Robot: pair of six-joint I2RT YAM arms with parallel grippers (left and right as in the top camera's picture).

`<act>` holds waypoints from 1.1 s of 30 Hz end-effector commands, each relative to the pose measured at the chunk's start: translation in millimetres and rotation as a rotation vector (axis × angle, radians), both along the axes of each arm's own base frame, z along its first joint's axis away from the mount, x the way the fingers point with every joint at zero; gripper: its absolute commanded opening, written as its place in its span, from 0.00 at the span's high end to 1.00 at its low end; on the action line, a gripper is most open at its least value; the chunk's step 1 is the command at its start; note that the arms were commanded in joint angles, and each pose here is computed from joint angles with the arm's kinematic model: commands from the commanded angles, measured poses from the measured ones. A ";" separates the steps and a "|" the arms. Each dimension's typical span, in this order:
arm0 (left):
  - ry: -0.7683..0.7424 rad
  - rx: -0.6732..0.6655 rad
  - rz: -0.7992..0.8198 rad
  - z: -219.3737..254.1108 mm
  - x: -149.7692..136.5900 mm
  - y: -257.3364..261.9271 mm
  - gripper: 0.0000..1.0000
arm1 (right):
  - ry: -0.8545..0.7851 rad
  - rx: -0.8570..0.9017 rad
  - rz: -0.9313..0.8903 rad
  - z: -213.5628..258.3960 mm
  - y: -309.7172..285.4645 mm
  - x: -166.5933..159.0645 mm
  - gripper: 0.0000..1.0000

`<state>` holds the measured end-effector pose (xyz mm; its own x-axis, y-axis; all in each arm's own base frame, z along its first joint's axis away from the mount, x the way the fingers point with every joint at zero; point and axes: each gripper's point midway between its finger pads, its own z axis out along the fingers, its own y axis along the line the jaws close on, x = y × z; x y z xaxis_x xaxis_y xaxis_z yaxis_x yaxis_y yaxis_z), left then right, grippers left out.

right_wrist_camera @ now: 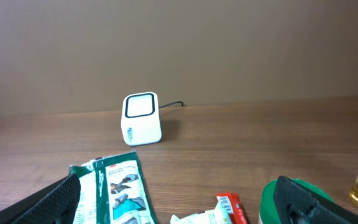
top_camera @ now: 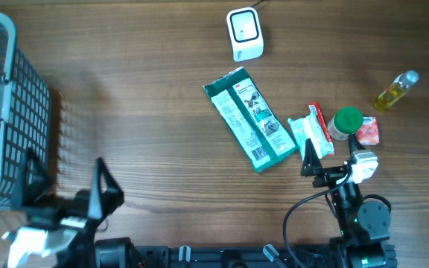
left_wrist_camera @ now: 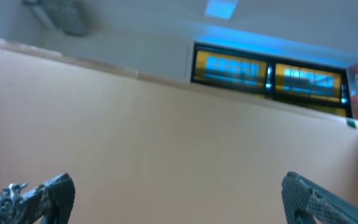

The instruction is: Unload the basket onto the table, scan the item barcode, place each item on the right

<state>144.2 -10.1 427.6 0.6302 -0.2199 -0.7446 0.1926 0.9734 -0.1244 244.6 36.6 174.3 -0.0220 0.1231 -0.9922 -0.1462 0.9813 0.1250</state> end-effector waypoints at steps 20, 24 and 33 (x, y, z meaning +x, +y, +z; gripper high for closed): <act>0.727 -0.186 0.148 -257.1 100.8 38.2 0.00 | 0.000 -0.018 0.003 -0.8 0.0 0.3 0.00; 0.791 -0.028 0.130 -271.2 101.3 26.2 0.00 | 0.000 -0.018 0.003 -0.8 0.1 0.3 0.00; 0.790 0.040 0.123 -271.0 101.6 21.4 0.00 | 0.000 -0.018 0.003 -0.8 0.1 0.3 0.00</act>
